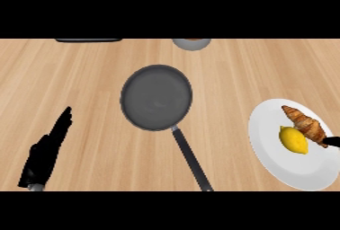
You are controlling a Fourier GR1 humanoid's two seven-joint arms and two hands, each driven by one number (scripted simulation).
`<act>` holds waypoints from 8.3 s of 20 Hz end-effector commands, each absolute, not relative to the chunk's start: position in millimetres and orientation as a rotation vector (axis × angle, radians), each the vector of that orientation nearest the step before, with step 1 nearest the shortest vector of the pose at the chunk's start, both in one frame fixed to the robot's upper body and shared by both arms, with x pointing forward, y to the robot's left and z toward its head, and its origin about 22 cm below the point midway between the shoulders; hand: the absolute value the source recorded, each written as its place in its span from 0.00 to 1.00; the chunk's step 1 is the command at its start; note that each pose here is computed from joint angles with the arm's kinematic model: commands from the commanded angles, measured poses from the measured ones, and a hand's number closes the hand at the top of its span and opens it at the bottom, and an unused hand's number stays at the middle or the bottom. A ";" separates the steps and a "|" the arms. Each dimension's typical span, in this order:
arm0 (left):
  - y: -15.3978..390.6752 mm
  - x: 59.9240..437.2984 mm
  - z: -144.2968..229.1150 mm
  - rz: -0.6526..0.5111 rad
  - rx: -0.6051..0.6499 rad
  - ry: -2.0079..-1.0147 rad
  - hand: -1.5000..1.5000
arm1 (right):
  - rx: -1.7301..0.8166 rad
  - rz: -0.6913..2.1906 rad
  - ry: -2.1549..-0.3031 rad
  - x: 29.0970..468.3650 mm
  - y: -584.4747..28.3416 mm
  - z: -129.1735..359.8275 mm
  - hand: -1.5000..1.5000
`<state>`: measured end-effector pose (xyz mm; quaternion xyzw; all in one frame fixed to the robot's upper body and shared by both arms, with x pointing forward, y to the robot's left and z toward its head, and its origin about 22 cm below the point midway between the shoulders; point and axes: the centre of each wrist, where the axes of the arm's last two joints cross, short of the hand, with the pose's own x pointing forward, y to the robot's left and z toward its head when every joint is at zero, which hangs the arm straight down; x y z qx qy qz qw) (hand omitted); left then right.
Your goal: Pick the lemon from the plate and place it in the pan
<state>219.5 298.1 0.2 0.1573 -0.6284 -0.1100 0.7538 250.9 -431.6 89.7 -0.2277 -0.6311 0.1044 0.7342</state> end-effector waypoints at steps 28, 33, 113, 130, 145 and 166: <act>278.4 213.2 -5.8 -0.255 0.334 -1.385 0.50 | -0.443 1.135 -0.786 321.3 -351.6 165.7 0.00; 273.6 225.7 5.3 -0.273 0.345 -1.370 0.50 | -0.477 1.226 -0.640 337.5 -311.6 157.5 0.00; 289.0 233.3 6.8 -0.292 0.318 -1.404 0.50 | -0.696 1.308 -1.922 435.9 -233.2 180.7 1.00; 269.8 240.2 14.9 -0.320 0.310 -1.409 0.50 | -0.258 1.304 -1.822 444.2 -55.7 127.8 1.00; 240.5 258.4 20.7 -0.391 0.230 -1.451 0.50 | -0.090 1.292 -1.357 430.3 -80.2 48.9 0.00; 270.9 246.5 22.3 -0.317 0.284 -1.424 0.50 | 0.007 0.389 -1.627 454.4 -115.2 86.1 0.00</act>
